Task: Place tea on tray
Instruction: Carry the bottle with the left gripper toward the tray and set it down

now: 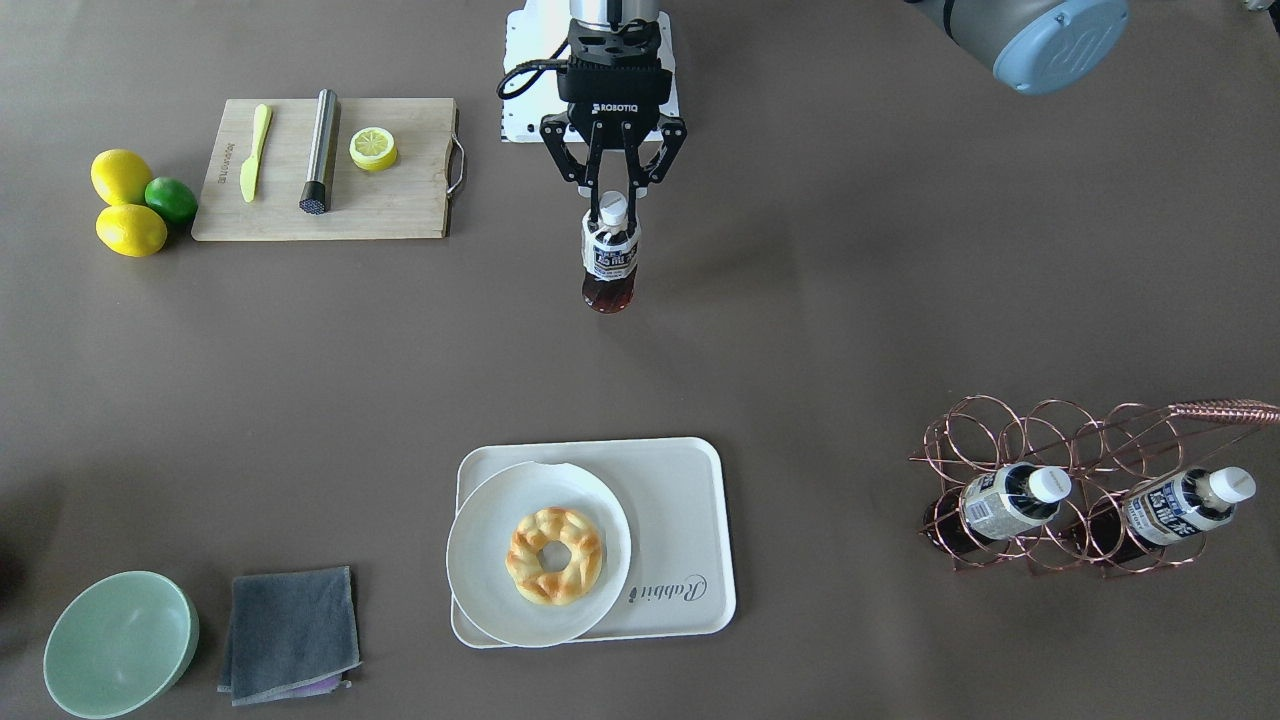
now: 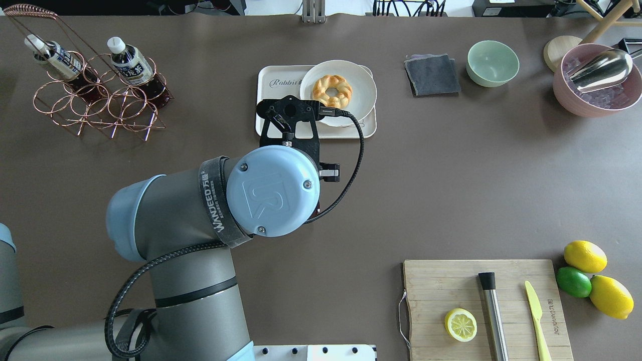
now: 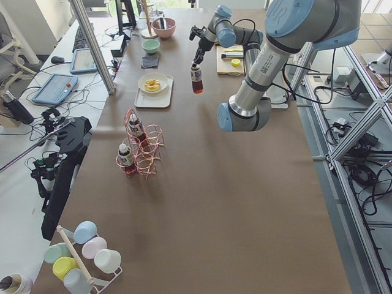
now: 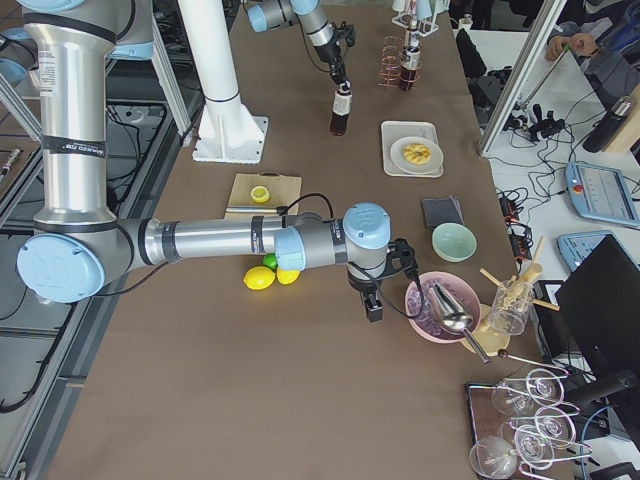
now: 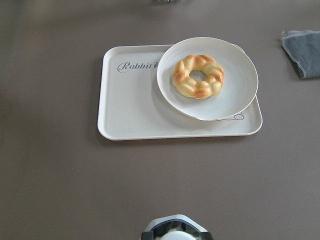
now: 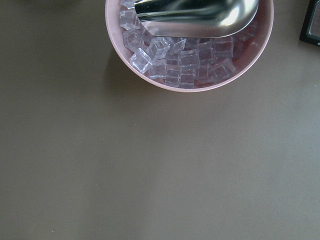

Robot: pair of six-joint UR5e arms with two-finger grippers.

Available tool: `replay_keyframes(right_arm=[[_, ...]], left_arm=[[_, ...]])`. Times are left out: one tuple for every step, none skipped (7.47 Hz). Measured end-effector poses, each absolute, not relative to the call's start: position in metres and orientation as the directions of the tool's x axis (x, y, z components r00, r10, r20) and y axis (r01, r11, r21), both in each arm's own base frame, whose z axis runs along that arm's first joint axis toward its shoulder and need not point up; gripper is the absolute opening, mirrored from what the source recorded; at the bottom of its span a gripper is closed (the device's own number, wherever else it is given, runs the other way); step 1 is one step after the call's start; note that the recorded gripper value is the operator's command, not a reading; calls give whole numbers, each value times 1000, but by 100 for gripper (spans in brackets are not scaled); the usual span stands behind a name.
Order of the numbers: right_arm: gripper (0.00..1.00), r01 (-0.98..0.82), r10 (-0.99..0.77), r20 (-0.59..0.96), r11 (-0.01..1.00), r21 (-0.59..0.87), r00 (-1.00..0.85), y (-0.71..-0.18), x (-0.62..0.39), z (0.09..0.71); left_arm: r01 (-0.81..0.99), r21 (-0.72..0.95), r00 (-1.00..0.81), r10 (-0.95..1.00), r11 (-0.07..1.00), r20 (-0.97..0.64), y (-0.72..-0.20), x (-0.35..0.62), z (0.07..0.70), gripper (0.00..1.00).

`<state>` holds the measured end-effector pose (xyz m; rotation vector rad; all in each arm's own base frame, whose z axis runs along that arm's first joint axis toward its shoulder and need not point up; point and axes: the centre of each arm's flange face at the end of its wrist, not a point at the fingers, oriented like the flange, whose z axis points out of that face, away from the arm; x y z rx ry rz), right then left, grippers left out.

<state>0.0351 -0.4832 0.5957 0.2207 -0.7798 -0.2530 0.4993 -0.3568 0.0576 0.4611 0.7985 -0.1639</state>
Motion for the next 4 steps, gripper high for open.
replay_keyframes(right_arm=[[100, 143, -305, 662, 947, 289, 684, -484, 35, 595], [100, 142, -305, 662, 947, 289, 685, -484, 35, 595], [100, 142, -304, 662, 947, 289, 685, -483, 36, 595], [100, 142, -304, 662, 947, 288, 685, -483, 36, 595]], left_arm=[[298, 337, 690, 42, 893, -722, -347, 510, 59, 0], [297, 346, 693, 49, 890, -719, -342, 516, 60, 0], [297, 352, 695, 53, 888, -718, -339, 518, 61, 0], [295, 355, 697, 55, 887, -715, -337, 520, 63, 6]])
